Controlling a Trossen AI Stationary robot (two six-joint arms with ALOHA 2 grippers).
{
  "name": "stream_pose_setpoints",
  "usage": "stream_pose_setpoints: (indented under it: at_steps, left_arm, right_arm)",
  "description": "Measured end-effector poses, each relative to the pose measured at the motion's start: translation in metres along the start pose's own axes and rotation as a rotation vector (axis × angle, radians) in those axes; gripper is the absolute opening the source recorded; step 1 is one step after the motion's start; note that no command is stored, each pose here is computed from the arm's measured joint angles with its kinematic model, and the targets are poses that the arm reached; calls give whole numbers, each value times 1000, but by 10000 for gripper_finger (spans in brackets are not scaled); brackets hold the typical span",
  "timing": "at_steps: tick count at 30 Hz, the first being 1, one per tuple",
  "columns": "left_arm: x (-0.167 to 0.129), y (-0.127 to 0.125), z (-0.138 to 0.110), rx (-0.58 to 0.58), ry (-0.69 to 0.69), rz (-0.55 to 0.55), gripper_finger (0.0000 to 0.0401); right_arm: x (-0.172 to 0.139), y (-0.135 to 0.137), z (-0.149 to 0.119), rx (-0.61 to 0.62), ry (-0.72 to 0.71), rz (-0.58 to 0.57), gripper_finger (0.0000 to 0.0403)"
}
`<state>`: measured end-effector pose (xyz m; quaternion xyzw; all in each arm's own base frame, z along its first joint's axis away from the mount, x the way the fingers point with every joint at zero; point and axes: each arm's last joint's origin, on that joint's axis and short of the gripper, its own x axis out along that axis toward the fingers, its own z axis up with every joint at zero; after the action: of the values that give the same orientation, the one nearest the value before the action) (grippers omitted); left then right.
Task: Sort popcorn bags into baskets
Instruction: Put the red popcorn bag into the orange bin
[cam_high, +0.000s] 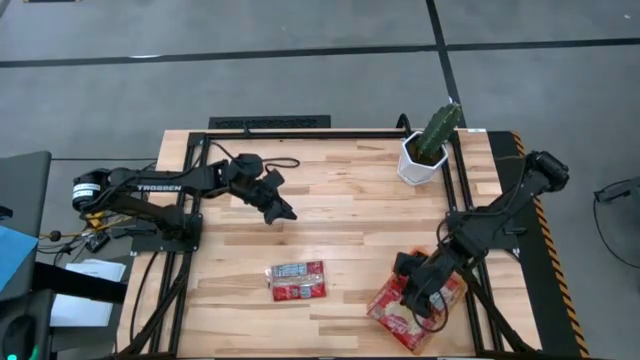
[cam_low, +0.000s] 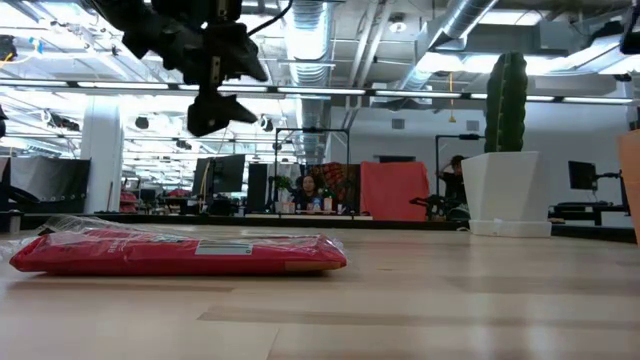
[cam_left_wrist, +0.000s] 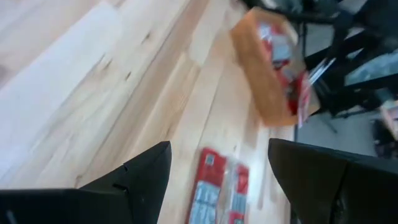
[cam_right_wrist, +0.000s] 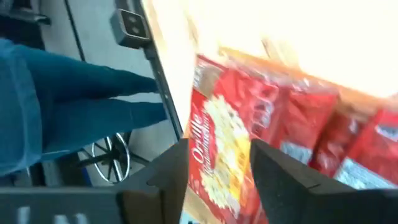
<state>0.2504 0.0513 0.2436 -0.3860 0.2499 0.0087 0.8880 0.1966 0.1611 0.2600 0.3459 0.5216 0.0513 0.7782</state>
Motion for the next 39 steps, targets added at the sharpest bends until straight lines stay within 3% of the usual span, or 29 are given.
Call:
stream_pose_setpoints:
  at_steps: [10,18,24,29,33,39]
  left_arm:
    - [5,-9,-13,15,45,30,256]
    - [8,-13,-19,18,67,45,256]
    - [9,-15,-26,25,91,83,256]
    - [13,-20,-39,77,129,141,256]
    - [22,-31,-56,188,189,132,256]
    - [41,-44,-89,410,242,211,256]
  right_arm:
    - [40,4,14,-113,-16,16,66]
    - [64,-10,11,-20,107,-94,24]
    - [59,-10,8,7,112,-108,15]
    - [53,-9,8,16,100,-98,33]
    - [43,-6,10,8,53,-74,43]
    - [32,-5,13,13,-30,-78,39]
